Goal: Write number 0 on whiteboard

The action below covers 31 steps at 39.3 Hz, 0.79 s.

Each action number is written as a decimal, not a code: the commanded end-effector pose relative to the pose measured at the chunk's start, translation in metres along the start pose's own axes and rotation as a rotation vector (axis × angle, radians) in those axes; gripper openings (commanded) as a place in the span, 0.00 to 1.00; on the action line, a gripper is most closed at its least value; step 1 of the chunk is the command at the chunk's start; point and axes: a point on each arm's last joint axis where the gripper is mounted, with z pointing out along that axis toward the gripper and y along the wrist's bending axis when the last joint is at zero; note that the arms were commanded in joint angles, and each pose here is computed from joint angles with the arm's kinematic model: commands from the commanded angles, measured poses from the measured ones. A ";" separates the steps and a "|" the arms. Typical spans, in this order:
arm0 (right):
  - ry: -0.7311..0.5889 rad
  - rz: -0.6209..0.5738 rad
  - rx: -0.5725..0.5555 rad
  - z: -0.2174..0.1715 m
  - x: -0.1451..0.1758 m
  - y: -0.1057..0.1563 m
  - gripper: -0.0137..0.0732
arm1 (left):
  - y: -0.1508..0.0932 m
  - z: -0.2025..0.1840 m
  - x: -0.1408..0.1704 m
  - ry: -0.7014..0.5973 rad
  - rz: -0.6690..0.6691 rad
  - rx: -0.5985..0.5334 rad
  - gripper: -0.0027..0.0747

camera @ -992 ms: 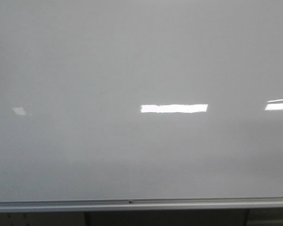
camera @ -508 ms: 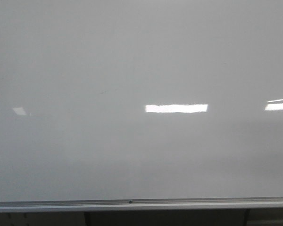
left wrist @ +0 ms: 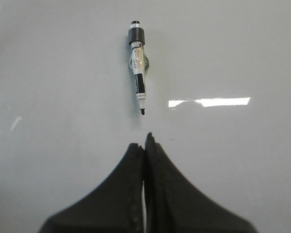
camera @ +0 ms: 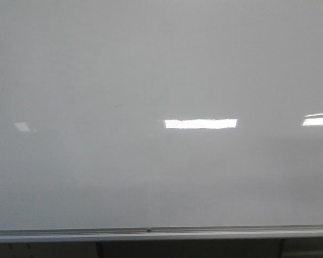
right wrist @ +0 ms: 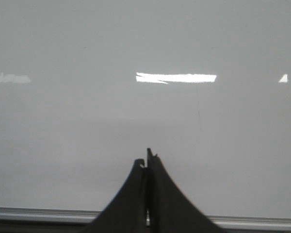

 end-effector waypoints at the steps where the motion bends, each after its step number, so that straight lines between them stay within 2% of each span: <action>1: -0.090 -0.002 0.007 -0.001 -0.007 -0.001 0.08 | 0.000 0.000 -0.001 -0.079 -0.014 -0.005 0.01; 9: -0.097 -0.002 0.007 -0.001 -0.008 -0.001 0.08 | 0.001 -0.001 -0.002 -0.094 -0.005 -0.007 0.01; 15: -0.144 -0.002 0.010 -0.003 -0.016 -0.001 0.08 | 0.001 -0.002 -0.013 -0.206 -0.036 -0.013 0.01; 19: -0.193 -0.004 0.006 -0.009 -0.035 0.001 0.08 | 0.003 -0.006 -0.028 -0.335 -0.059 -0.023 0.01; 23: -0.239 -0.007 -0.004 -0.020 -0.062 0.003 0.08 | 0.003 -0.013 -0.053 -0.382 -0.066 -0.019 0.01; 28: -0.253 -0.013 -0.023 -0.038 -0.099 0.007 0.08 | 0.002 -0.023 -0.087 -0.365 -0.036 -0.009 0.01; 31: -0.212 -0.017 -0.033 -0.042 -0.115 0.009 0.08 | 0.002 -0.023 -0.103 -0.292 -0.001 -0.008 0.01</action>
